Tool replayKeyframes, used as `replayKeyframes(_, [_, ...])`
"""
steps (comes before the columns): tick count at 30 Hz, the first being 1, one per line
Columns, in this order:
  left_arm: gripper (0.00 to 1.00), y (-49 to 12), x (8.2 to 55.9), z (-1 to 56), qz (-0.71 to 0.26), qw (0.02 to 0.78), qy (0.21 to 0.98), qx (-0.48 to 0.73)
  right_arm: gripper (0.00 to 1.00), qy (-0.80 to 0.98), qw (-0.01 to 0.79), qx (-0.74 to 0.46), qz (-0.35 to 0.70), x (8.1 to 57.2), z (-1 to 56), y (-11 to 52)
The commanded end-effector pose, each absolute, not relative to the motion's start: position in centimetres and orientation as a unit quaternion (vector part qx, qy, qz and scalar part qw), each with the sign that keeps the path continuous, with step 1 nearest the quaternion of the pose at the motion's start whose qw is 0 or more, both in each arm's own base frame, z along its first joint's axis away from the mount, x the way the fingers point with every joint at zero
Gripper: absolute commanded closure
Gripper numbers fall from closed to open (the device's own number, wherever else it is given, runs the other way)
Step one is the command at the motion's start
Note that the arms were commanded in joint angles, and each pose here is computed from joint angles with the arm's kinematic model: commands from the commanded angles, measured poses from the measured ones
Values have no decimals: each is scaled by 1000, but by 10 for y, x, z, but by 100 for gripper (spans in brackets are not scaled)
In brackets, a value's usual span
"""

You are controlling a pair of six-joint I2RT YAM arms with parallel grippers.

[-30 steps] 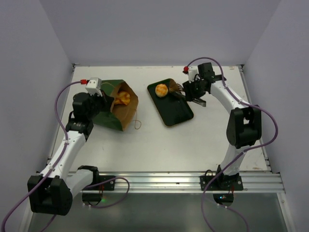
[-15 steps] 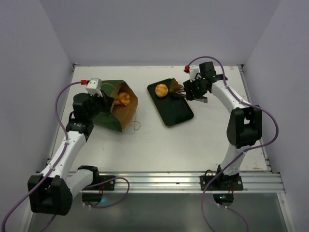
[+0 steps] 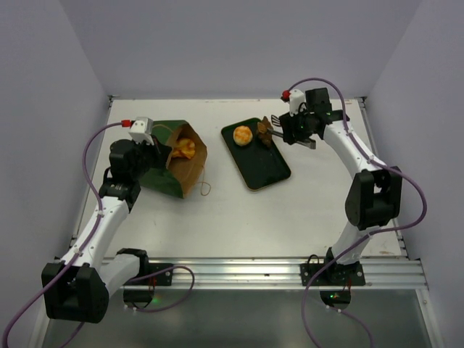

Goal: Take the fake bread out of the paper bag

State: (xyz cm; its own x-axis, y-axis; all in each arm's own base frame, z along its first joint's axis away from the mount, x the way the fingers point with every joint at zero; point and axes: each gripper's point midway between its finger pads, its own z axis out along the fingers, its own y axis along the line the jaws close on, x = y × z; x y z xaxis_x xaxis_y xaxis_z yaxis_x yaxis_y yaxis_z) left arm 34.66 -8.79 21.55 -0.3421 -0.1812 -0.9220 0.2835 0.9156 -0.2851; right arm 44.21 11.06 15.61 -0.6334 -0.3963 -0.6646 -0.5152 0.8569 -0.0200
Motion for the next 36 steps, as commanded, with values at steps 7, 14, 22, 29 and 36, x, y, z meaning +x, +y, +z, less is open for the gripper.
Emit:
replayKeyframes(7, [100,-94,348,241,-212,610,761,66,45,863,421,-266,87,442,212,112])
replayKeyframes(14, [100,-100,346,241,-228,606,758,79,50,827,432,-324,158,412,238,139])
replayKeyframes(22, [100,-108,346,242,-247,599,756,91,53,734,409,-484,244,327,265,218])
replayKeyframes(29, [100,-110,347,243,-253,594,758,90,53,670,408,-591,187,288,272,275])
replayKeyframes(36, [100,-112,347,246,-261,591,758,86,53,655,411,-625,106,294,264,294])
